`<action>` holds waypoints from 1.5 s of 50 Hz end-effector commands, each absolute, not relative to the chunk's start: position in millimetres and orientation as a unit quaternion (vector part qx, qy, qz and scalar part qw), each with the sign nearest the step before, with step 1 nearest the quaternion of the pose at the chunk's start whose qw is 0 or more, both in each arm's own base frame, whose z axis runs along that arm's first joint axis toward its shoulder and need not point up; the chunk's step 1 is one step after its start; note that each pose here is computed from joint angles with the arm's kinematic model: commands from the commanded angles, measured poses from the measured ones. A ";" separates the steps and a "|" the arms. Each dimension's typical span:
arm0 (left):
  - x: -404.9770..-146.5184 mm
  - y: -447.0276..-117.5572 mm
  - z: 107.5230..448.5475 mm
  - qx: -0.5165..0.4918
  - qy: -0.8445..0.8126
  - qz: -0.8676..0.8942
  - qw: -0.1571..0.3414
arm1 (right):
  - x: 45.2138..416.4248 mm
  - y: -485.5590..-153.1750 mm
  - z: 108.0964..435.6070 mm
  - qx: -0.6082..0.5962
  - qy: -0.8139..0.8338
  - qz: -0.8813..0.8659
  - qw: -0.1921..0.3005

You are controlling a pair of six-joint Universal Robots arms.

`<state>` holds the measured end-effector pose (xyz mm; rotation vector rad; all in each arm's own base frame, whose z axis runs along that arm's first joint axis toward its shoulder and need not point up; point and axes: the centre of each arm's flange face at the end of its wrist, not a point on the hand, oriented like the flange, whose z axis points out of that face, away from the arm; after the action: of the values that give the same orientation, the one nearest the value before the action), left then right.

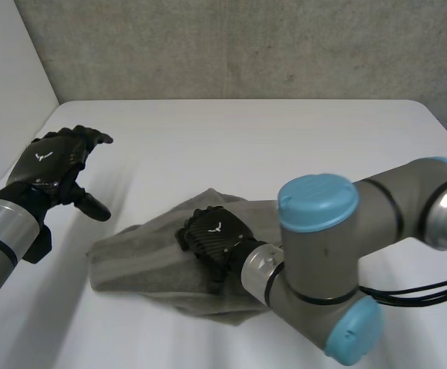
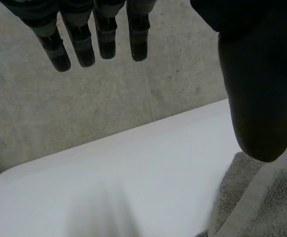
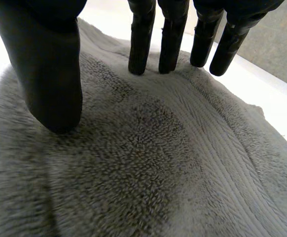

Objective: Fold the towel.

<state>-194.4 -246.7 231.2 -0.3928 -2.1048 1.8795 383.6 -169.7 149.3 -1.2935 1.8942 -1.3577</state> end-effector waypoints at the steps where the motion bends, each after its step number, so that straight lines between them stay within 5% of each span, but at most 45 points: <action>1: -196.5 -246.6 232.9 -0.140 -0.727 0.656 0.150 | 394.9 -184.2 139.5 -0.456 0.679 -0.531 0.222; 9: -196.6 -246.3 231.7 -0.140 -0.728 0.654 0.151 | 397.3 -209.6 180.9 -0.410 0.637 -0.614 0.221; 19: -199.9 -243.2 231.7 -0.145 -0.727 0.653 0.155 | 320.1 -324.8 207.7 -0.276 0.668 -0.689 0.045; 27: -206.3 -235.9 229.5 -0.157 -0.727 0.648 0.164 | 274.7 -359.6 187.4 -0.267 0.697 -0.665 -0.029; 34: -226.4 -215.4 224.4 -0.196 -0.723 0.631 0.199 | 266.9 -341.9 171.5 -0.276 0.732 -0.622 -0.024; 45: -248.6 -180.6 209.7 -0.252 -0.723 0.595 0.244 | 250.7 -283.3 199.9 -0.272 0.743 -0.612 0.002; 57: -258.3 -195.9 176.9 -0.303 -0.735 0.571 0.203 | 241.0 -221.8 177.7 -0.303 0.780 -0.541 0.085; 66: -258.7 -213.2 145.3 -0.310 -0.766 0.544 0.143 | 246.1 -223.2 148.0 -0.249 0.827 -0.483 0.143; 75: -259.1 -215.8 139.7 -0.308 -0.773 0.538 0.136 | 260.6 -248.8 127.8 -0.220 0.824 -0.491 0.181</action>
<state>-258.3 -214.3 142.1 -0.8977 -2.2273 1.5668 251.8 -231.8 136.2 -0.6784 2.3734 -1.3602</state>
